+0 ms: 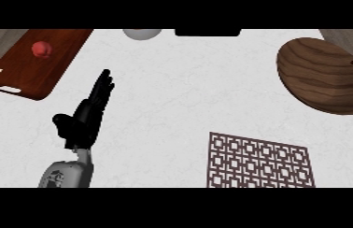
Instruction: Pick the croissant from the placemat and place it in the bowl
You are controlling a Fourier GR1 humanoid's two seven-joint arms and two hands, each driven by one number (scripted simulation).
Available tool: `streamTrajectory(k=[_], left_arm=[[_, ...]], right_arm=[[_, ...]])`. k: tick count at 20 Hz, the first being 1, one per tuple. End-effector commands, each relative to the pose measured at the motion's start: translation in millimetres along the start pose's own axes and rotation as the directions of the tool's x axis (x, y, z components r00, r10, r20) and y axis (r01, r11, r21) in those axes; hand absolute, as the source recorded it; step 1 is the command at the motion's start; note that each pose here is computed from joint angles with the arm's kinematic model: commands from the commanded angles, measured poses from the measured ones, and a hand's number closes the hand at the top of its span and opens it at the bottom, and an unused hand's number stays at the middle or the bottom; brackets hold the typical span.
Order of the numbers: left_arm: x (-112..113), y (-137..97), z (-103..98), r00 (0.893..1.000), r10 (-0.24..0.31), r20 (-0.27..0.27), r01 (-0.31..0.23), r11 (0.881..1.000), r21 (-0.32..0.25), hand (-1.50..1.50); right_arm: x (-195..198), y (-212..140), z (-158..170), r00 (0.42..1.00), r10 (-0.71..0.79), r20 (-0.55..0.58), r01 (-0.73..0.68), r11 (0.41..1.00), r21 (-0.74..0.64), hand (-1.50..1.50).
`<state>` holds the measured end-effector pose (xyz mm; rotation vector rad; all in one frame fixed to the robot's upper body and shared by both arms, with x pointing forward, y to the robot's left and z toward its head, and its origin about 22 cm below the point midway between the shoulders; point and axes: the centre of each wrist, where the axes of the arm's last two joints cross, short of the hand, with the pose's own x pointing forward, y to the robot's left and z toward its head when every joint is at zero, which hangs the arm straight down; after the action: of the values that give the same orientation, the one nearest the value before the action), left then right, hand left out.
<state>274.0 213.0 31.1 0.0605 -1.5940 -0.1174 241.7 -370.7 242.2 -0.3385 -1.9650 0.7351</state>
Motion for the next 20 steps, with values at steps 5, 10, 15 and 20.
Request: streamTrajectory(k=[5, 10, 15, 20], left_arm=[[-17, -3, 10, 1.000, 0.002, 0.012, -0.002, 1.000, -0.025, 0.00], [0, -8, -7, 1.000, 0.011, 0.005, -0.011, 0.999, -0.034, 0.00], [-8, -10, -2, 1.000, -0.011, -0.007, 0.011, 1.000, -0.016, 0.00], [1, -6, -6, 1.000, 0.019, 0.021, -0.019, 1.000, -0.020, 0.00]], right_arm=[[-34, -11, -40, 0.952, 0.281, -0.117, -0.285, 0.958, -0.018, 1.50], [-74, -7, -59, 0.912, 0.387, -0.136, -0.394, 0.919, -0.027, 1.50], [-135, 7, -57, 0.904, 0.386, -0.185, -0.394, 0.919, -0.011, 1.50], [-164, 3, -66, 0.878, 0.423, -0.225, -0.434, 0.901, 0.002, 1.50]])
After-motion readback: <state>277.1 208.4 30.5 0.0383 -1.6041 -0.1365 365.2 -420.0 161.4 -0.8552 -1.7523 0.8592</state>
